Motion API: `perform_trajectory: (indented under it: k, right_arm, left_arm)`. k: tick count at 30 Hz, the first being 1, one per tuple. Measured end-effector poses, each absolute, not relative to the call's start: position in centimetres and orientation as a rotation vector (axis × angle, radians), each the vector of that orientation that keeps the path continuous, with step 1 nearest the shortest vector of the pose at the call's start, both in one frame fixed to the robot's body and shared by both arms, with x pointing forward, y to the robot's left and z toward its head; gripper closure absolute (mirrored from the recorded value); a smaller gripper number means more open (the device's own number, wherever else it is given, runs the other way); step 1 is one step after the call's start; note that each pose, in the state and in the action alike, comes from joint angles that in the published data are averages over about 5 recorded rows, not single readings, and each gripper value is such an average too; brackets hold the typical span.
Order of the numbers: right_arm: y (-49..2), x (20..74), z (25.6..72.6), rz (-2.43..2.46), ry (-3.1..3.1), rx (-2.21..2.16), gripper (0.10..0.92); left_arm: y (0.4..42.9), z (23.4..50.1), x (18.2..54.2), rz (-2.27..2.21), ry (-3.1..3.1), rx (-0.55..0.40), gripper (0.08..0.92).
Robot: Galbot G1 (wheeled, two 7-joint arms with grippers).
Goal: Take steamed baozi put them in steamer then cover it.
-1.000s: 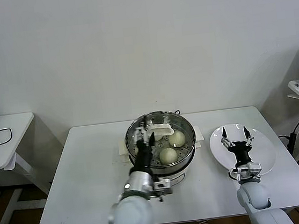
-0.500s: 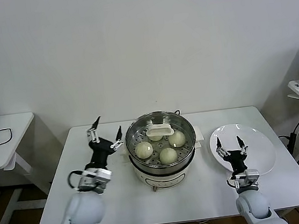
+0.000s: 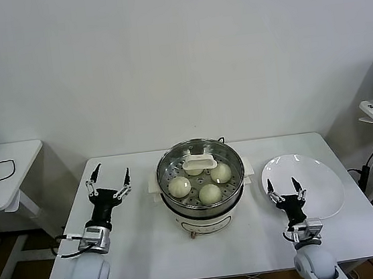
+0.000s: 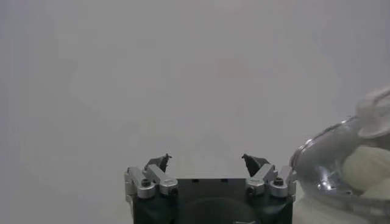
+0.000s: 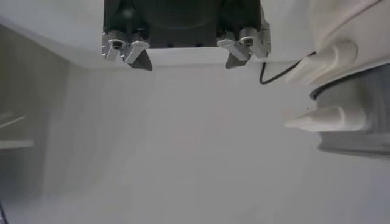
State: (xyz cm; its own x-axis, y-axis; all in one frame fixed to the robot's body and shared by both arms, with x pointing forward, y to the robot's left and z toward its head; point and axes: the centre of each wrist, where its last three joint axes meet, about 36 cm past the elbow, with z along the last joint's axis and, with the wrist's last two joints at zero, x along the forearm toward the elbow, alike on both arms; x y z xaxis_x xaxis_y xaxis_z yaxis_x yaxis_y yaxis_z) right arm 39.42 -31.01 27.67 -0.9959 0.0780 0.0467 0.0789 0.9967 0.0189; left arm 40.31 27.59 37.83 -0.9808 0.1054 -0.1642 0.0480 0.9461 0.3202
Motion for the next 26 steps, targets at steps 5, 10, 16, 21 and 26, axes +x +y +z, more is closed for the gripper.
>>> perform_trajectory:
  k: [5,10,16,21,26]
  right_arm:
    - [-30.9,39.2,27.5,-0.039,-3.087,-0.117,0.200]
    - [-30.9,39.1,27.4,-0.044,-3.080,-0.120,0.200]
    - [-30.9,39.0,27.2,-0.045,-3.076,-0.121,0.200]
    - [-30.8,38.8,27.0,-0.050,-3.073,-0.126,0.200]
    - [-30.8,38.7,27.0,-0.052,-3.075,-0.133,0.200]
  left_arm:
    - [28.3,36.8,40.0,0.423,2.921,0.098,0.177]
    - [28.7,36.1,39.7,0.394,2.922,0.095,0.177]
    - [28.8,35.7,39.5,0.370,2.923,0.095,0.177]
    - [28.9,35.5,39.4,0.353,2.925,0.098,0.177]
    - [29.0,35.3,39.4,0.350,2.926,0.104,0.177]
